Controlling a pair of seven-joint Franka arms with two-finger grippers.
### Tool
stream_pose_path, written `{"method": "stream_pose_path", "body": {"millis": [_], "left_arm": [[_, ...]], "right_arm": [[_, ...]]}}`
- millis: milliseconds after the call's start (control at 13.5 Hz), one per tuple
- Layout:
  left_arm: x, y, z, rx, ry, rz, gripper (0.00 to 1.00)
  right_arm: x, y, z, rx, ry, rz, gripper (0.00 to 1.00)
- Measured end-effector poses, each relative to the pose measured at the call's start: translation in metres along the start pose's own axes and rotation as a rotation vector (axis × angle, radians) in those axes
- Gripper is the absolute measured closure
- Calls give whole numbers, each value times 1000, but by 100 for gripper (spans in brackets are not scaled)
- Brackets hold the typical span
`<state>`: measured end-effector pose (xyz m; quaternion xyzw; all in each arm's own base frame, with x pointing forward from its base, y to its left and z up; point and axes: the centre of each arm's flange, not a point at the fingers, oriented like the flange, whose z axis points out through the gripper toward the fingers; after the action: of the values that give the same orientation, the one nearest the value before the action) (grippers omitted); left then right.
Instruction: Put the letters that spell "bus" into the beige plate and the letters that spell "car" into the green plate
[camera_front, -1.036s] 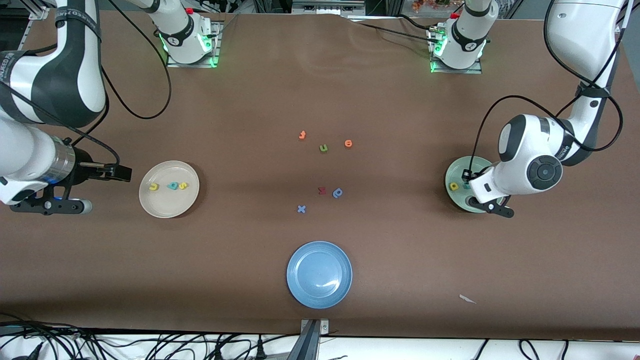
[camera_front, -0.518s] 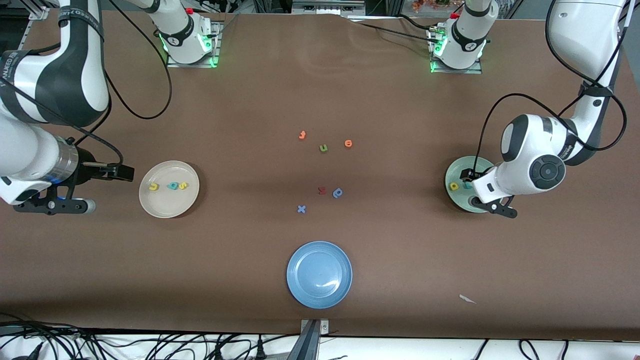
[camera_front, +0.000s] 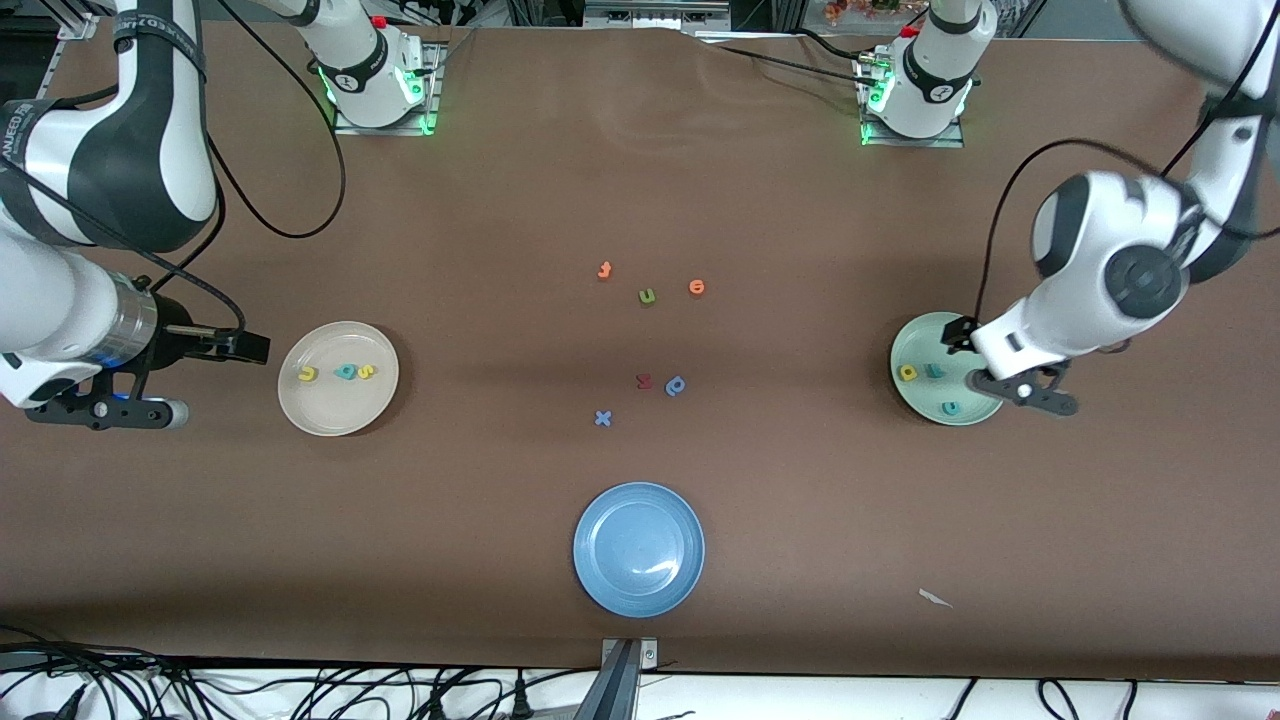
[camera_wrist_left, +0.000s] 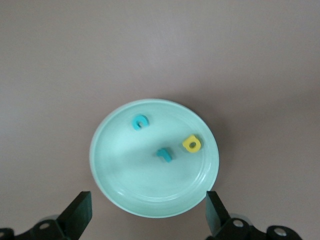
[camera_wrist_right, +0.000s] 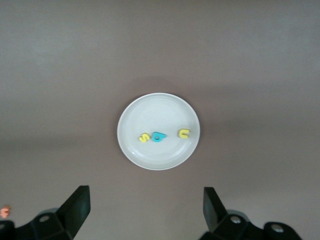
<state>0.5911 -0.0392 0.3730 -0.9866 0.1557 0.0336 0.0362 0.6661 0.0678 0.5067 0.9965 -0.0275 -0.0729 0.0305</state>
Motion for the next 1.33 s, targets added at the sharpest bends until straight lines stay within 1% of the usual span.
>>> {"method": "stream_pose_path", "body": {"millis": [148,222,296,518,740,888,1036,1332], "left_arm": [[-15,1,-62,40,84,-8,0],[-25,3,-86,52,102,-11,0],[-35,7,-106,57,107,-14,0],[-62,18,-151,57,82,-24,0],[-84,14,-202,9,49,-76,0],[-96,5,-234,-29,40,-136,0],[-102,5,-245,-74,22,-193,0],[-99,12,-236,-89,-32,-265,0]], "right_arm": [[2,2,2,38,-6,-9,0],[4,7,2,51,-8,-7,0],[5,13,2,58,-7,-3,0],[5,34,-2,71,-2,1,0],[7,58,1,112,18,-33,0],[2,56,-2,93,28,-55,0],[-4,46,-6,79,33,-62,0],[-18,38,2,53,53,-62,0]]}}
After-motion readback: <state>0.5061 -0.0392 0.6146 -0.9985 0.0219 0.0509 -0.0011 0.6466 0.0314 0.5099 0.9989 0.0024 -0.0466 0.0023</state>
